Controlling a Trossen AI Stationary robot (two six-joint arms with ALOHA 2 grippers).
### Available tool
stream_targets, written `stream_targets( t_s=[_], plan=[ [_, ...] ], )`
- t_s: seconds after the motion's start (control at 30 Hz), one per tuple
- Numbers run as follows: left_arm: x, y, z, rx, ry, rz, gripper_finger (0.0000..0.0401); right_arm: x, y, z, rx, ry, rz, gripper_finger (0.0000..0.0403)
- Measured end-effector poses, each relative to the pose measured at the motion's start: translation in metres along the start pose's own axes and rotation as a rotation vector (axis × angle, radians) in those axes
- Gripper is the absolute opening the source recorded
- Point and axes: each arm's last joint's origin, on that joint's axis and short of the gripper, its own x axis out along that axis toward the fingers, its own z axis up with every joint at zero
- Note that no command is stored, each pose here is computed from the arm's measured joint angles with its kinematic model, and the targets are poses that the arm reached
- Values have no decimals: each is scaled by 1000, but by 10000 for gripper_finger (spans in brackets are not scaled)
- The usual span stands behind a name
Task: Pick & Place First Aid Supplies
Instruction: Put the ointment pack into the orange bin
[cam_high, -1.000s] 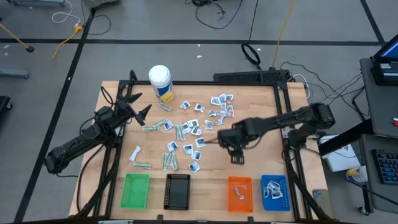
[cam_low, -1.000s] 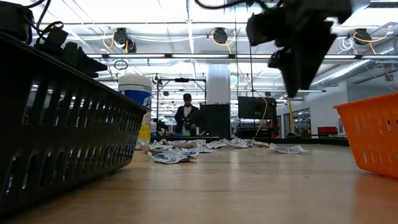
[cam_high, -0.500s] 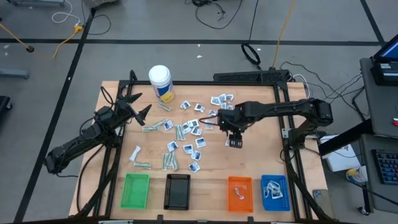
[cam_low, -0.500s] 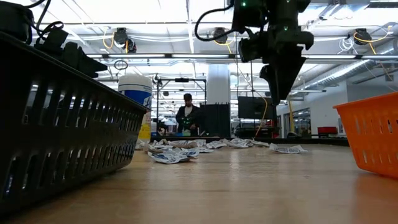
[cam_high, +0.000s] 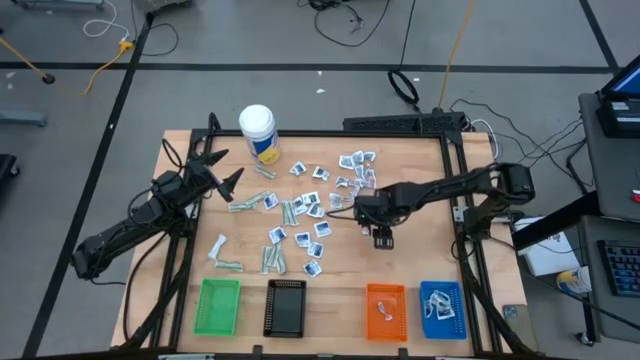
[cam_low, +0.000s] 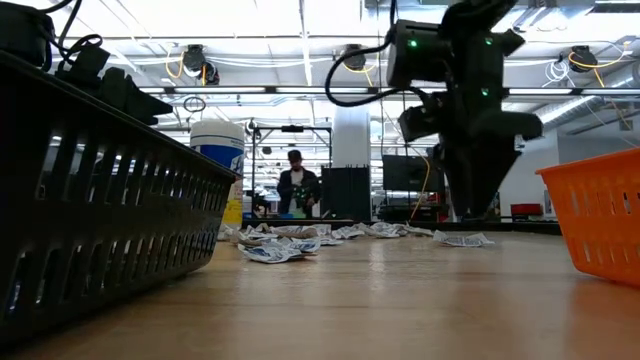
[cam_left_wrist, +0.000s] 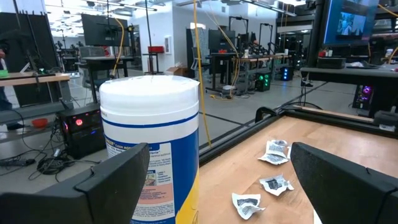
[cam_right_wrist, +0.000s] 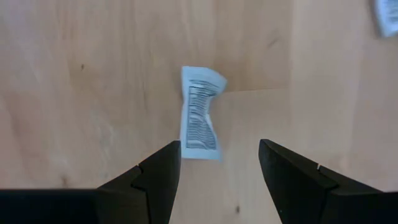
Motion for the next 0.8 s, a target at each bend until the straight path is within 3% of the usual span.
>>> stream_targets(
  t_s=[0.2, 0.57, 0.67, 0.8],
  plan=[
    [0, 0, 0, 0, 0, 0, 397, 12, 6, -4, -39, -45, -69, 210],
    [0, 0, 0, 0, 0, 0, 397, 26, 9, 1, -88, -52, -68, 206],
    [0, 0, 0, 0, 1, 0, 397, 26, 9, 1, -96, -58, -70, 182],
    [0, 0, 0, 0, 1, 0, 397, 26, 9, 1, -95, -56, -67, 114]
  ],
)
